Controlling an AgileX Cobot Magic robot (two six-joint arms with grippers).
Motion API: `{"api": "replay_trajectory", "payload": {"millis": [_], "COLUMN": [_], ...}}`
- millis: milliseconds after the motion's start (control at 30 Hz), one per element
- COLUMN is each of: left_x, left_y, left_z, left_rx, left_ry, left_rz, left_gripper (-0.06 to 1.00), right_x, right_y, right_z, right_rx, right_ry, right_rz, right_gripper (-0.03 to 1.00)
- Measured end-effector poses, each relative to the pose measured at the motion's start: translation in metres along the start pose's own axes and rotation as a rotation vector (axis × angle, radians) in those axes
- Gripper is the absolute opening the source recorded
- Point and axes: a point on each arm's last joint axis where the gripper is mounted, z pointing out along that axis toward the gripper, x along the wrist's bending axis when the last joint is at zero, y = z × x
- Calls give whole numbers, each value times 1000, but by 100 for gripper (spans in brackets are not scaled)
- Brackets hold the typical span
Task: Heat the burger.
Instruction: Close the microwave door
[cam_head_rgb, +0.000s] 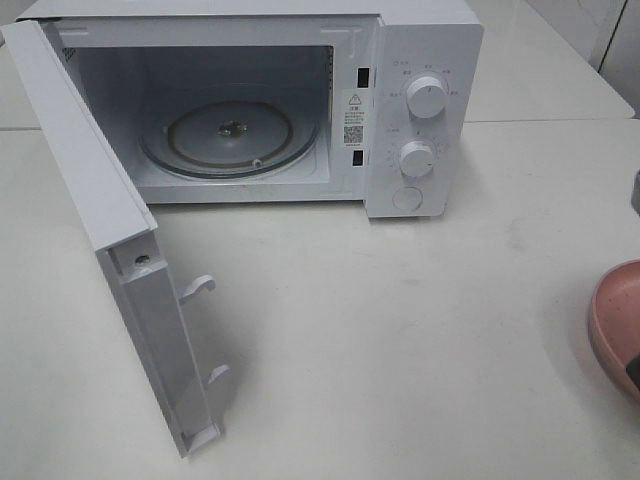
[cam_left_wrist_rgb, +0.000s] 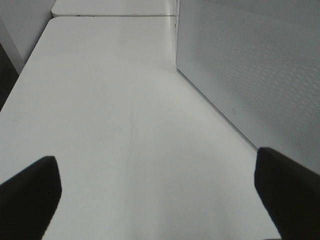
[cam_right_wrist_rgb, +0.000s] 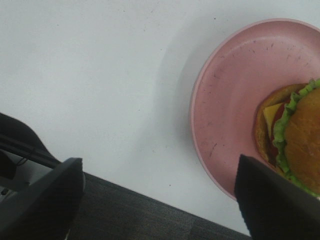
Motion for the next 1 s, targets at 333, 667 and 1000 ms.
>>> {"api": "replay_trajectory", "payload": {"millis": [333,667,1000], "left_x": [0,0,0], "left_y": [0,0,0], "left_z": [0,0,0], "left_rx": [0,0,0], "left_ry": [0,0,0], "left_rz": [0,0,0], "left_gripper": [99,99,99], "right_x": [-13,-23,-20], "right_y": [-32,-68,-102], "right_z": [-34,-57,-58], "right_rx": [-145,-323,-458], "right_ry": [20,12,-71], "right_rz": [83,254,395], "right_gripper": [81,80,79]}}
